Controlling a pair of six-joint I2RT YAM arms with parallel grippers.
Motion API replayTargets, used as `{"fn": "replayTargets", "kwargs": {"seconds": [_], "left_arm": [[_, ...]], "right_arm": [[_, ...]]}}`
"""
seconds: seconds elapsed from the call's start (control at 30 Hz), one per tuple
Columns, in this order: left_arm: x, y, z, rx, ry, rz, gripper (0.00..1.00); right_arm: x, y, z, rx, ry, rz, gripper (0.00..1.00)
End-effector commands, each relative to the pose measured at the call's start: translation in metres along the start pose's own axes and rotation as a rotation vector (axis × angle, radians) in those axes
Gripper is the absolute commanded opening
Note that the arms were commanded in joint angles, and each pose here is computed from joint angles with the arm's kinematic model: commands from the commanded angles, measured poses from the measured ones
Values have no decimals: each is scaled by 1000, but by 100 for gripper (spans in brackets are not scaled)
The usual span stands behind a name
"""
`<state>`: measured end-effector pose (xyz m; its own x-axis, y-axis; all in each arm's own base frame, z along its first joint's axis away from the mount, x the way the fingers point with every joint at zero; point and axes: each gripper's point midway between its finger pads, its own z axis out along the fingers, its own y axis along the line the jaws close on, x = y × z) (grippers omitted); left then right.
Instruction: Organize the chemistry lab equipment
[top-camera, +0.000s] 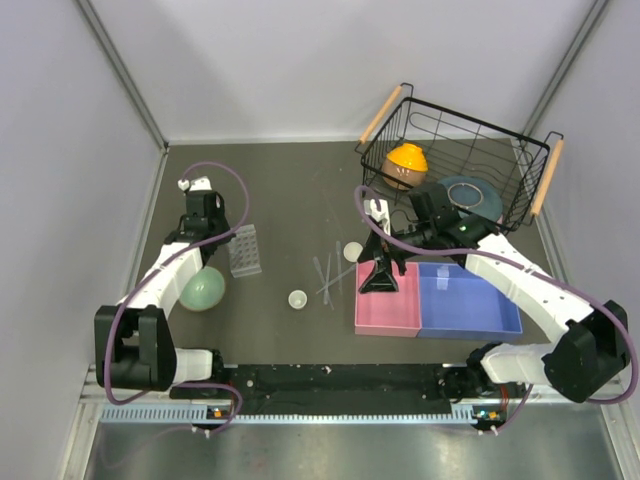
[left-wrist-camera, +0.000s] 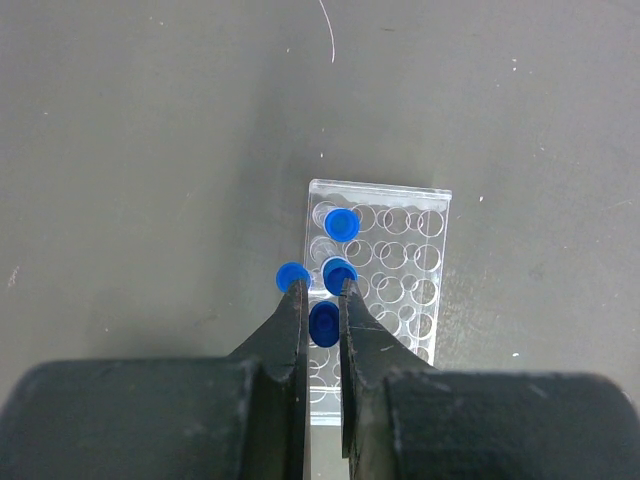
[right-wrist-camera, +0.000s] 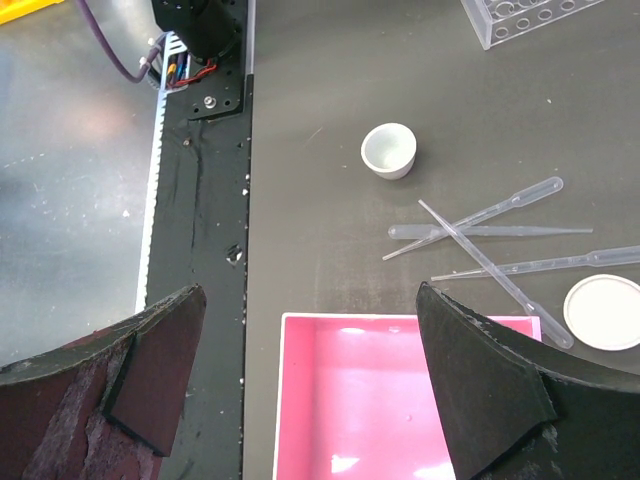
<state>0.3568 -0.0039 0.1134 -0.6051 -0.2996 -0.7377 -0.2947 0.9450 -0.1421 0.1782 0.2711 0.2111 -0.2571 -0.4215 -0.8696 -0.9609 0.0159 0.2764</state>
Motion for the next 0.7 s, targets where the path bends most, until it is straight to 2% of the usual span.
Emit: {"fn": "replayTargets", "kwargs": {"seconds": [0.0,0.67], "left_arm": [[20,5,2,-14,75,-4,1],[29,12,-3,-44,106,-15,3]], "right_arm": [[-12,5,-6,-8,-46,-59,87],[-14,8,-9,-12,-59,-66,88]]}}
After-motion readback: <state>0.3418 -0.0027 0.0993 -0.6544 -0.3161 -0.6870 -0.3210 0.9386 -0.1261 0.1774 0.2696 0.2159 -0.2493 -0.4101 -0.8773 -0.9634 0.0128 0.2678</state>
